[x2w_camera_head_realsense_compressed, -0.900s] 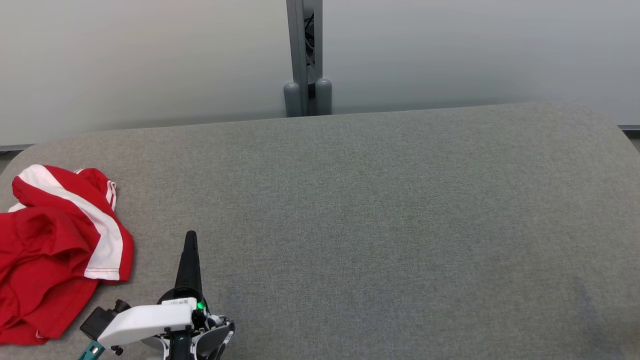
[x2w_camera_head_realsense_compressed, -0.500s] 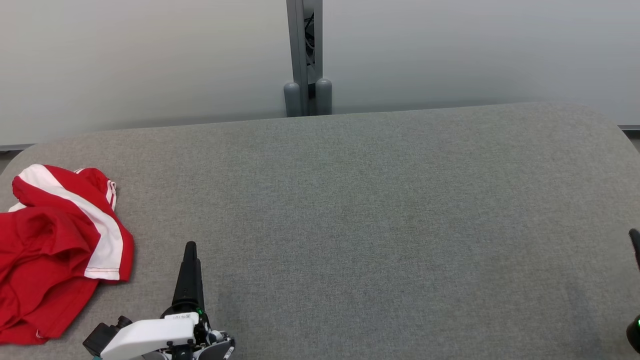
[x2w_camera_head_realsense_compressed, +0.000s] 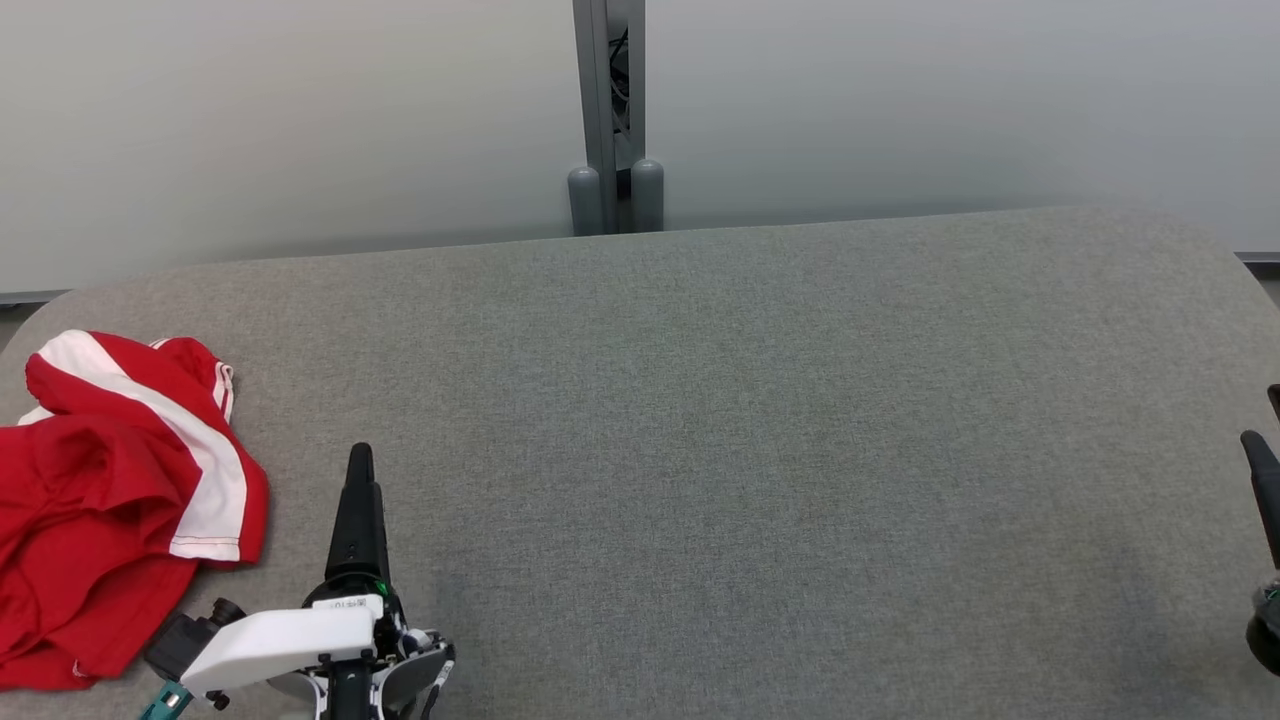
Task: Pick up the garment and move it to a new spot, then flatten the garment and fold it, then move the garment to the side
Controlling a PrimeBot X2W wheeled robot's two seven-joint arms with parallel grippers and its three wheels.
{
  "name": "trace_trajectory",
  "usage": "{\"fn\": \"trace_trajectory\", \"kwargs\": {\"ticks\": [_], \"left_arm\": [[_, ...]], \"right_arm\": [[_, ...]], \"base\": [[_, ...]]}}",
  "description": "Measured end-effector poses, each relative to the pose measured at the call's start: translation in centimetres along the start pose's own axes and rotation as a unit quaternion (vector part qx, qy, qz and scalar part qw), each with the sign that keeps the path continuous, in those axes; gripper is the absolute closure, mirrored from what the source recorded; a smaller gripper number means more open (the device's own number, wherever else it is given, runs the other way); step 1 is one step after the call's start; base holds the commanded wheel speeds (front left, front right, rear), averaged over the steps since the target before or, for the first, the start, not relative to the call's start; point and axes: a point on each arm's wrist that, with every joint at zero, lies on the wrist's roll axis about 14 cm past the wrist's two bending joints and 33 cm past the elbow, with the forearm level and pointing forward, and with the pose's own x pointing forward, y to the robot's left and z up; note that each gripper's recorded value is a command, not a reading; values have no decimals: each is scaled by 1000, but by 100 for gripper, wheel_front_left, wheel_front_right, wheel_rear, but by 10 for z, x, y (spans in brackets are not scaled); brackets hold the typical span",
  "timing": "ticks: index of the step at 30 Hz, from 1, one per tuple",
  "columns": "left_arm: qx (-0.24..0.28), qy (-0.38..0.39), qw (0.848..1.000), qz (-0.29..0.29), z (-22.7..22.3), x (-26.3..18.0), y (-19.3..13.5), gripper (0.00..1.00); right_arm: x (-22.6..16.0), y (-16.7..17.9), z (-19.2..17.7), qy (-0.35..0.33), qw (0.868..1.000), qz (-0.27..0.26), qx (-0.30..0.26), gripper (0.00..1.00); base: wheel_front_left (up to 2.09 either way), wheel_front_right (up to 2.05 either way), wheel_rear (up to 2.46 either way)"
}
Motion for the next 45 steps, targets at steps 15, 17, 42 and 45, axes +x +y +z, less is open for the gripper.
{"fn": "trace_trajectory", "kwargs": {"ticks": [15,17,42,45], "left_arm": [[161,-8,980,-115,6,12,-61,0],[189,-10,973,-132,7,12,-71,0],[464,-6,865,-191,0,3,-94,0],[482,2,857,-180,-1,3,-86,0]], "right_arm": [[14,38,-13,-13,973,11,-232,0],[15,46,-16,-17,964,17,-263,0],[10,71,-56,-28,852,60,-520,0],[8,62,-62,-23,845,53,-531,0]], "base": [[0,0,0],[0,0,0],[0,0,0],[0,0,0]]}}
